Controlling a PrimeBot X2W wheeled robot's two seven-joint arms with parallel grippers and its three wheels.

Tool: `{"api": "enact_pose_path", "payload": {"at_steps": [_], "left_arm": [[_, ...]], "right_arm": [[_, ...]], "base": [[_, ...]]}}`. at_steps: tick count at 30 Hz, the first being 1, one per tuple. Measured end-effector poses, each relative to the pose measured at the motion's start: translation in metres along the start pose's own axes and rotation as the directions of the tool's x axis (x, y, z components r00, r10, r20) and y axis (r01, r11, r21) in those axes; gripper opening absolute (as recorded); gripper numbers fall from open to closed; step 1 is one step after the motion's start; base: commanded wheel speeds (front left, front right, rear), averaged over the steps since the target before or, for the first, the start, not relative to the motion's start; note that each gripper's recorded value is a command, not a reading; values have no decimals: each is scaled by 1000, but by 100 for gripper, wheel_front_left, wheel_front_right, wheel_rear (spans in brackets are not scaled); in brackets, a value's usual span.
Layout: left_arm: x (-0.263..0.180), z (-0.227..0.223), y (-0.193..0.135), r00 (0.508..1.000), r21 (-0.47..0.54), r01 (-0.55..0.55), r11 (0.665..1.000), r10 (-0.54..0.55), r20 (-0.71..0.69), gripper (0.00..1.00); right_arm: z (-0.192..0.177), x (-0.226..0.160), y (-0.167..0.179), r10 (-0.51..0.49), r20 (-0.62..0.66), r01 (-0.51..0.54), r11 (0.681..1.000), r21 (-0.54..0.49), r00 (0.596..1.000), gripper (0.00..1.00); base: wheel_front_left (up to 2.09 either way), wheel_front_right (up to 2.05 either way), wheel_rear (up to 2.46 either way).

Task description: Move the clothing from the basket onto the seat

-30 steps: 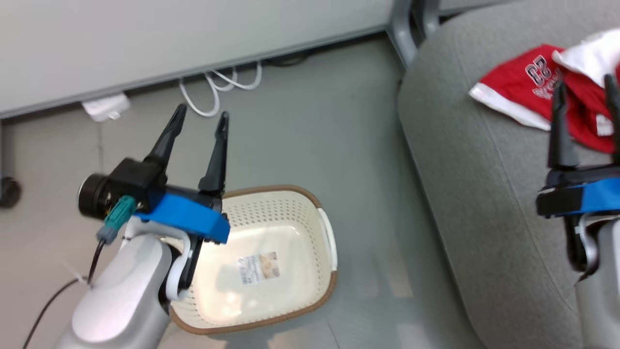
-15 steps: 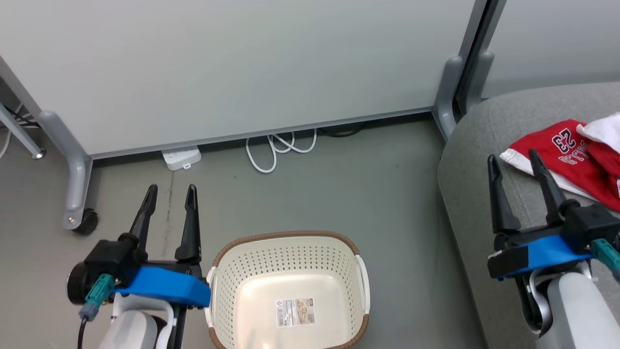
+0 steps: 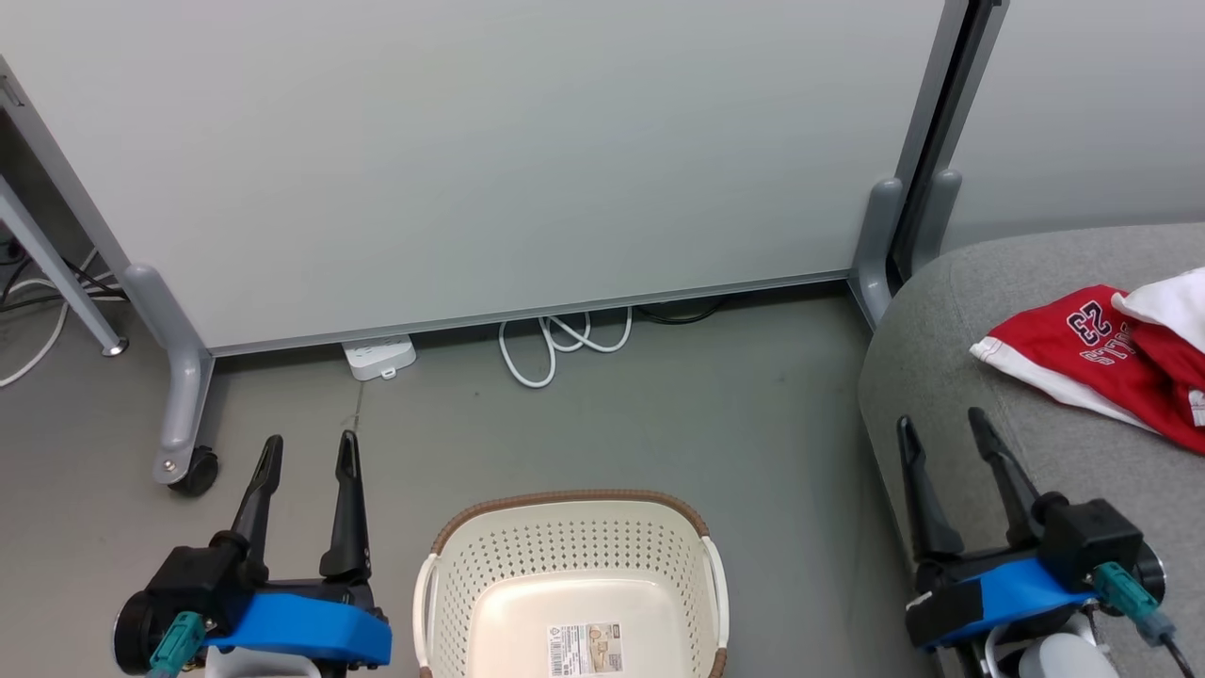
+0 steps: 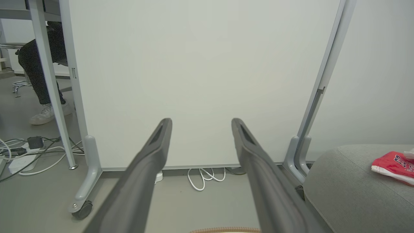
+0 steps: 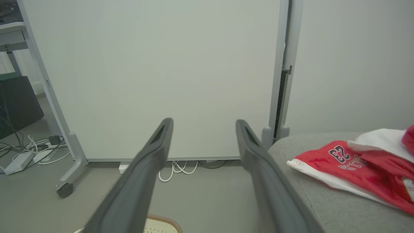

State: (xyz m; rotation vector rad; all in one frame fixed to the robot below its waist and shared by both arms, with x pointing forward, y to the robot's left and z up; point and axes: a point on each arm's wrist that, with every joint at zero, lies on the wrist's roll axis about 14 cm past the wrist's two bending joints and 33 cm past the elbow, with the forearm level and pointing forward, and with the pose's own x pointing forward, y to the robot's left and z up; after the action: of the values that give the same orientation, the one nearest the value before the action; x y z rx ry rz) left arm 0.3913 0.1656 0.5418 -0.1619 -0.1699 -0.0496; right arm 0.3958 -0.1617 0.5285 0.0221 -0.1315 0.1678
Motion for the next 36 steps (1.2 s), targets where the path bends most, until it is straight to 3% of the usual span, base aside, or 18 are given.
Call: {"api": "enact_pose_path", "payload": {"at_steps": [36], "left_arm": [[-25, -15, 12, 999, -2, -30, 1000, 30, -46, 100]], "right_arm": [[-12, -23, 10, -11, -33, 12, 999, 51, 999, 100]], "base": [[0, 0, 0]]}}
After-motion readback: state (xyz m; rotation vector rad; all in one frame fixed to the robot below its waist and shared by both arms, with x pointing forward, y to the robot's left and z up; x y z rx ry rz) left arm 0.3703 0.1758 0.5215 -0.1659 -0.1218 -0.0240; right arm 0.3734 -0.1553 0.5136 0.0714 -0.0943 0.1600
